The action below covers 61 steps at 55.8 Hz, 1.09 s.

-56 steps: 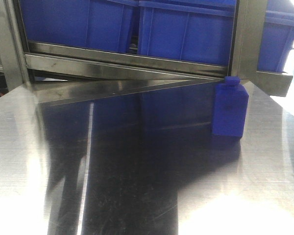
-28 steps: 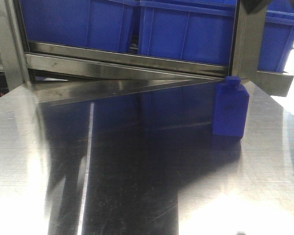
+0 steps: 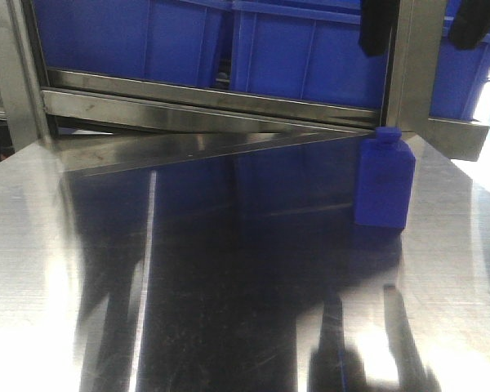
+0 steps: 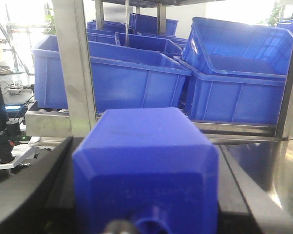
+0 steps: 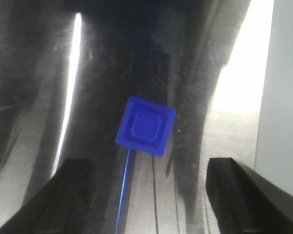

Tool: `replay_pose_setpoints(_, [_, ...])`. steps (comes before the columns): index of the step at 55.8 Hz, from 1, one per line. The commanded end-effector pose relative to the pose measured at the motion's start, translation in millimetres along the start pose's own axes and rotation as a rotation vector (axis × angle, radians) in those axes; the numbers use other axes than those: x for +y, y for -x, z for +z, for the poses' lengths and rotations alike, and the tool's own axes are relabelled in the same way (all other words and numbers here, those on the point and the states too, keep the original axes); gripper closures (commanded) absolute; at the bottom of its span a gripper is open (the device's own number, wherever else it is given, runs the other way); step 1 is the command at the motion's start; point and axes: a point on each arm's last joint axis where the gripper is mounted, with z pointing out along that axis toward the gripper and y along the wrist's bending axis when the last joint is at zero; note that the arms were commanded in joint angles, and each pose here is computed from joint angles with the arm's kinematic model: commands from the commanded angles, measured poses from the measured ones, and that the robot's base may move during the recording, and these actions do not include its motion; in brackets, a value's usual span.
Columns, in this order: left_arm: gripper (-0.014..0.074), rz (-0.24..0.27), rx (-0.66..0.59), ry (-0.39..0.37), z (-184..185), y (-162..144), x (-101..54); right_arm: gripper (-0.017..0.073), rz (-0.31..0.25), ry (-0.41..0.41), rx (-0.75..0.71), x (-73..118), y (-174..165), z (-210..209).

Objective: Pick and sort blue part to right shelf
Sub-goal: 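Lower the right gripper onto the other blue part and grasp it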

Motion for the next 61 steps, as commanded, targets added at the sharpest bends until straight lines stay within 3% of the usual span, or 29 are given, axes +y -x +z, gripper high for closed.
replay_pose_setpoints(1, [0.0259,-0.001,-0.109,-0.006,-2,16,-0.7,-0.0024,0.061,-0.021,-0.057,-6.0,16,-2])
replay_pose_setpoints(13, [0.0259,-0.001,-0.109,-0.006,-2,16,-0.7,-0.0024,0.174,0.005,0.085,-14.7,22,48])
replay_pose_setpoints(21, [0.0259,-0.001,-0.109,-0.006,-2,16,-0.7,-0.0024,0.141,0.046,0.111,-9.2,23,66])
replay_pose_setpoints(47, [0.0259,0.001,-0.109,-0.005,-2,16,-0.6,-0.001,0.12,0.019,0.185,-3.2,18,109])
replay_pose_setpoints(53, [0.0259,0.001,-0.109,-0.005,-2,16,-0.6,0.0079,0.112,0.016,0.192,-2.9,18,113])
replay_pose_setpoints(61, [0.0259,0.001,-0.097,-0.004,-1,15,-0.5,0.0307,0.111,0.017,0.189,-2.9,18,113])
